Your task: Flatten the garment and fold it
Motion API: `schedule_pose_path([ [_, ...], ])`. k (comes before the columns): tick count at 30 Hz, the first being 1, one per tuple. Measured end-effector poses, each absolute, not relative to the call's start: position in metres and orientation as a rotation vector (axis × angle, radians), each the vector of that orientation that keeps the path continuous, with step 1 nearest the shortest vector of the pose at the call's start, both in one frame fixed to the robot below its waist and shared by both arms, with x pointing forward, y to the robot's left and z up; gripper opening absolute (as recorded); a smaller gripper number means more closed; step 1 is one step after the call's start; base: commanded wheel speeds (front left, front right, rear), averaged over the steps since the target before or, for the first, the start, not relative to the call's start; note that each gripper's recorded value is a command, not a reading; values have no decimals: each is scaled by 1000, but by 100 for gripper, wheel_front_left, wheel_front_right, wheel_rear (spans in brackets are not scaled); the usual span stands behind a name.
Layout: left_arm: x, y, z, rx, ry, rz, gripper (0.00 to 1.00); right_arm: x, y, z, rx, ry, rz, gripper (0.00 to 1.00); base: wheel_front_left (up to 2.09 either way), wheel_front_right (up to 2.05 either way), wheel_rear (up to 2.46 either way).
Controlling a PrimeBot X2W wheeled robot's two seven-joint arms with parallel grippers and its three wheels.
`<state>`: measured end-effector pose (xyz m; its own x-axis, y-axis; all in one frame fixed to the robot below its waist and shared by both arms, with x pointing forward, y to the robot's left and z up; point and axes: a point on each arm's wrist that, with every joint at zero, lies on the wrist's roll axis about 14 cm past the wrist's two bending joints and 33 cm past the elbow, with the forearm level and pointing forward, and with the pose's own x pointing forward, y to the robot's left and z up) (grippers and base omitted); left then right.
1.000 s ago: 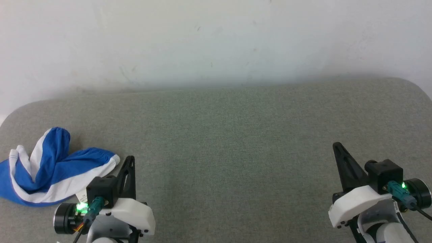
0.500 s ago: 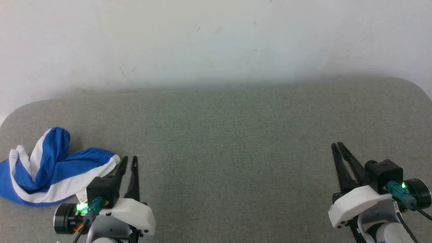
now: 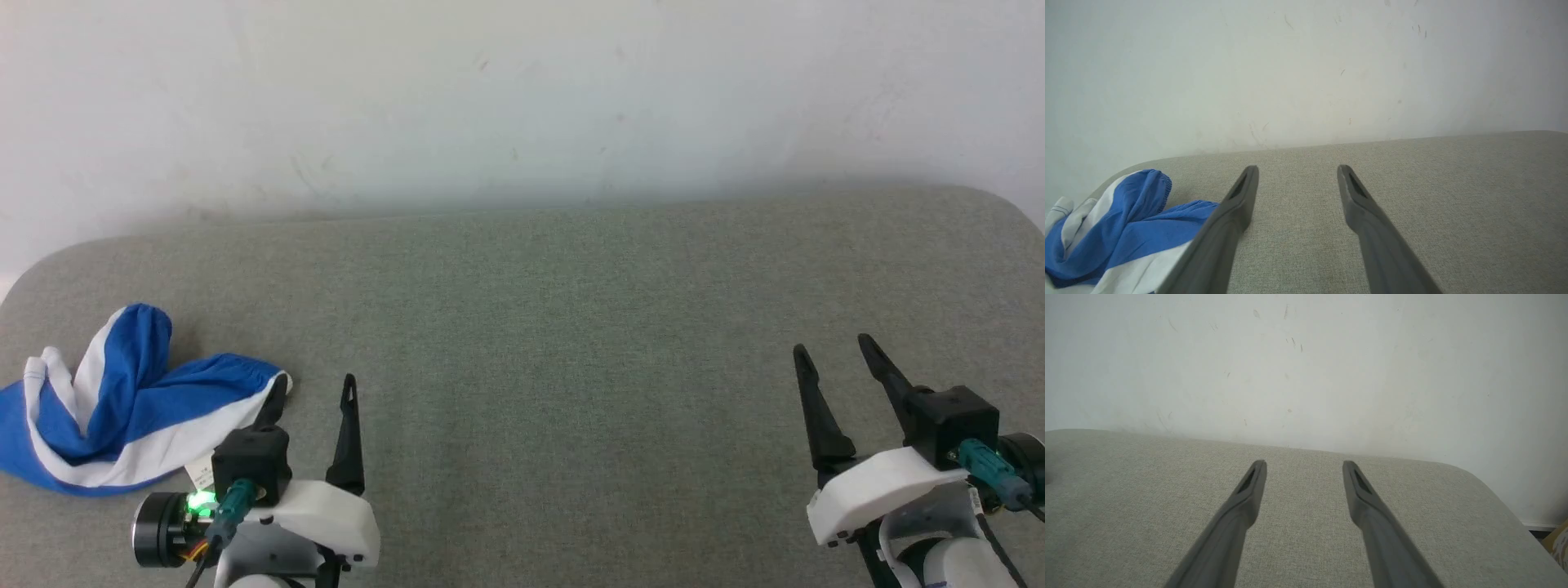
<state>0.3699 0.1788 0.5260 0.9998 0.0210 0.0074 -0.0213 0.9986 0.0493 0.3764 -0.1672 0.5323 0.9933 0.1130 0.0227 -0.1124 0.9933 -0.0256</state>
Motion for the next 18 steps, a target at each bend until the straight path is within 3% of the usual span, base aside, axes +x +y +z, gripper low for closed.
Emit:
schedule_pose_path([
  [18, 356, 209, 531, 58, -42, 146, 100, 392, -147, 540, -3, -70, 170, 100, 0, 0, 0],
])
